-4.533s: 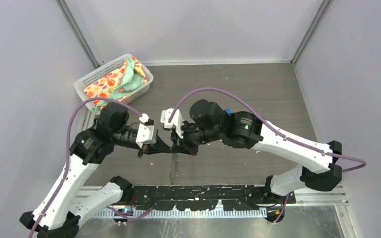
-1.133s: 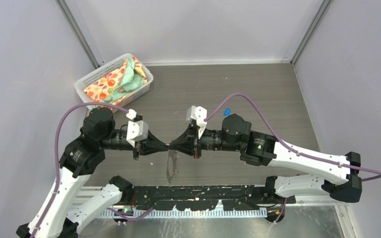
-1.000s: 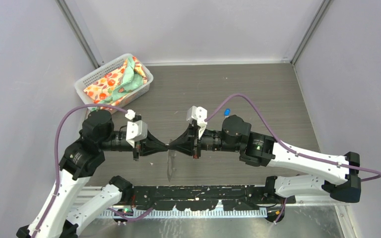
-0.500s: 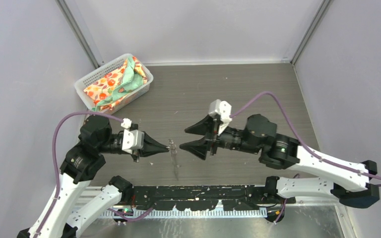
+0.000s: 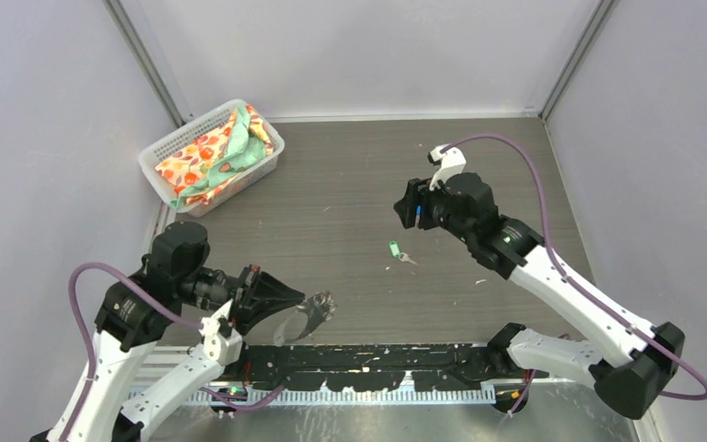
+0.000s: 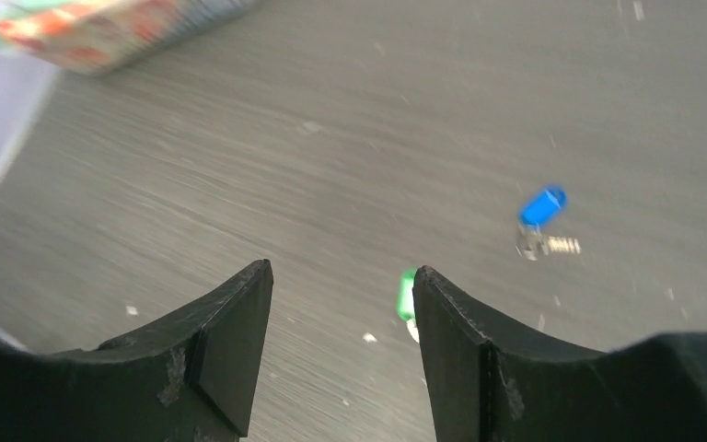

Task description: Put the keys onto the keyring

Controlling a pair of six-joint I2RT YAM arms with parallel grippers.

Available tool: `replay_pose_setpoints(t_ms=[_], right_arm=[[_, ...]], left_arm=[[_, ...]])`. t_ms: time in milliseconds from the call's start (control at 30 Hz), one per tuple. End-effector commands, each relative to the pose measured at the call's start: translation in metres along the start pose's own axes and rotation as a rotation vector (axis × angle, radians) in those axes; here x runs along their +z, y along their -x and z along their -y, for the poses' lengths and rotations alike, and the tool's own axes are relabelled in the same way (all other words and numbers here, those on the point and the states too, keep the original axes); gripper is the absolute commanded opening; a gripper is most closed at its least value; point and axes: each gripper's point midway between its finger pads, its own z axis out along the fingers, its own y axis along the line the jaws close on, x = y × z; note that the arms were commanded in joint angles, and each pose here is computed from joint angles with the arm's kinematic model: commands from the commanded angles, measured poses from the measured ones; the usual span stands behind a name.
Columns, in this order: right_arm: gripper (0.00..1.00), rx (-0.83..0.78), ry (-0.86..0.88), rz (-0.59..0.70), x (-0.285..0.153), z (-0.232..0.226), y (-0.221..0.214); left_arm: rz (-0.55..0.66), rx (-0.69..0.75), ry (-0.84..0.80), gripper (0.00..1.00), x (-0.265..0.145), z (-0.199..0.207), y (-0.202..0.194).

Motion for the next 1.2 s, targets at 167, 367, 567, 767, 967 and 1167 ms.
replay_pose_setpoints(t_ms=[167,367,567,767,967,1167], right_arm=[[0.66,0.162,-0.192,-0.130,0.041,0.074,-0.052],[0.70,0.179,-0.256,-0.229,0.085,0.111,-0.083],[0.71,0.185,-0.299,-0.334,0.120,0.140,-0.117],[0.65,0.152,-0.343,-0.336,0.143,0.163,-0.118],[0.52,0.146,-0.334,-0.373,0.158,0.175,-0.124],[0.53,0.176,-0.303,-0.395,0.155,0.180,-0.128]], left_arm=[[0.065,0.278,-0.015,0.00,-0.004,0.001,0.026],[0.077,0.095,0.021,0.00,-0.002,-0.007,0.026],[0.078,-0.035,0.039,0.00,-0.001,-0.009,0.023],[0.075,-0.073,0.037,0.00,0.000,-0.006,0.021],[0.062,-0.076,0.048,0.00,-0.002,-0.006,0.021],[0.057,-0.073,0.053,0.00,-0.003,-0.006,0.022]])
